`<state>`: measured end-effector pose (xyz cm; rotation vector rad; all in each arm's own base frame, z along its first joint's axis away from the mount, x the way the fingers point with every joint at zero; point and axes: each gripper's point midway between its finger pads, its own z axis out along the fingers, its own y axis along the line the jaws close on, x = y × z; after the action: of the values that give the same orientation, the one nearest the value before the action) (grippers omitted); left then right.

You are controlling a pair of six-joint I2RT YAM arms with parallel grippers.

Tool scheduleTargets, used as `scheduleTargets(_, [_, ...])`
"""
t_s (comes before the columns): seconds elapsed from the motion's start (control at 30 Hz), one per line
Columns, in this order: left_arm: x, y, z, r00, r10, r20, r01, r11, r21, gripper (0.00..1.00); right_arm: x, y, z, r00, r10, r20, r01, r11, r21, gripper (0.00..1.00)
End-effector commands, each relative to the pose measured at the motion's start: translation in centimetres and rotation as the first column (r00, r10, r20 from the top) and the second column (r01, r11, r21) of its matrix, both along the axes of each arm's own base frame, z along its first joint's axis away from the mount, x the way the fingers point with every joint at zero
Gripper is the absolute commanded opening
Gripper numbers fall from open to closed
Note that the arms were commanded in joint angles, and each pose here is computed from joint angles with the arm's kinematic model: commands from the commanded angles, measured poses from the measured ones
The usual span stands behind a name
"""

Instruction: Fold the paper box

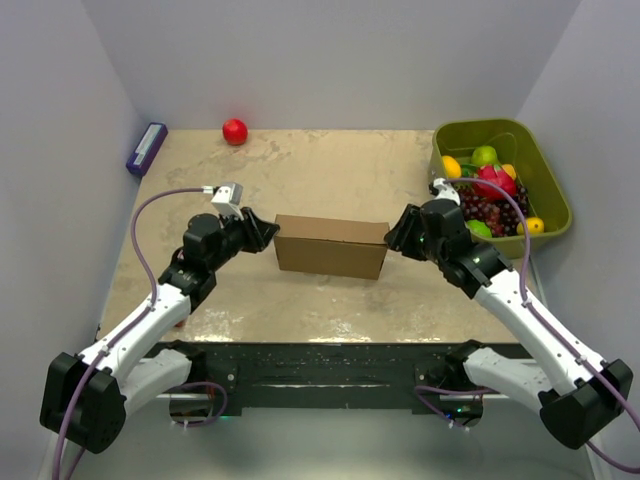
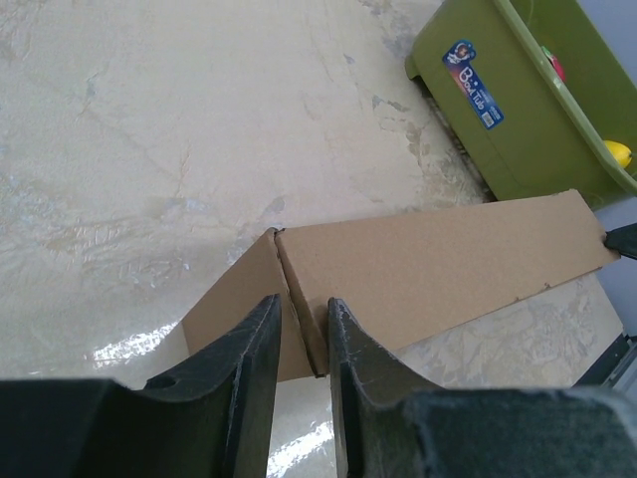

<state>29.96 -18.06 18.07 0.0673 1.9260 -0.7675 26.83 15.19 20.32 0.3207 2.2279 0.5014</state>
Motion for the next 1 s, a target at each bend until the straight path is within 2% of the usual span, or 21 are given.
scheduleTargets(0.0, [-4.5,2.3,-9.9,0.945,0.018,-0.326,0.045,0.982,0.185,0.29,-0.2,-0.5,2.0,0.999,0.0,0.04,0.0,1.0,-0.001,0.46])
scheduleTargets(0.33, [-4.5,2.4,-9.8,0.947,0.022,-0.322,0.042,0.981,0.19,0.28,-0.1,-2.0,-0.6,1.0,-0.029,-0.013,0.027,0.993,-0.115,0.4])
scheduleTargets(0.4, [-4.6,2.5,-10.0,0.945,0.023,-0.327,0.043,0.98,0.193,0.28,-0.5,-2.2,-1.3,0.999,-0.023,-0.037,0.018,0.991,-0.134,0.35])
scheduleTargets(0.67, [-4.9,2.7,-10.9,0.937,0.038,-0.347,0.033,0.98,0.197,0.25,-1.8,-2.8,-4.7,0.988,0.002,-0.157,-0.036,0.976,-0.215,0.25])
scheduleTargets(0.97, [-4.9,2.9,-11.0,0.934,0.05,-0.354,0.028,0.977,0.211,0.26,-2.8,-2.4,-9.0,0.958,0.03,-0.286,-0.102,0.965,-0.241,0.24])
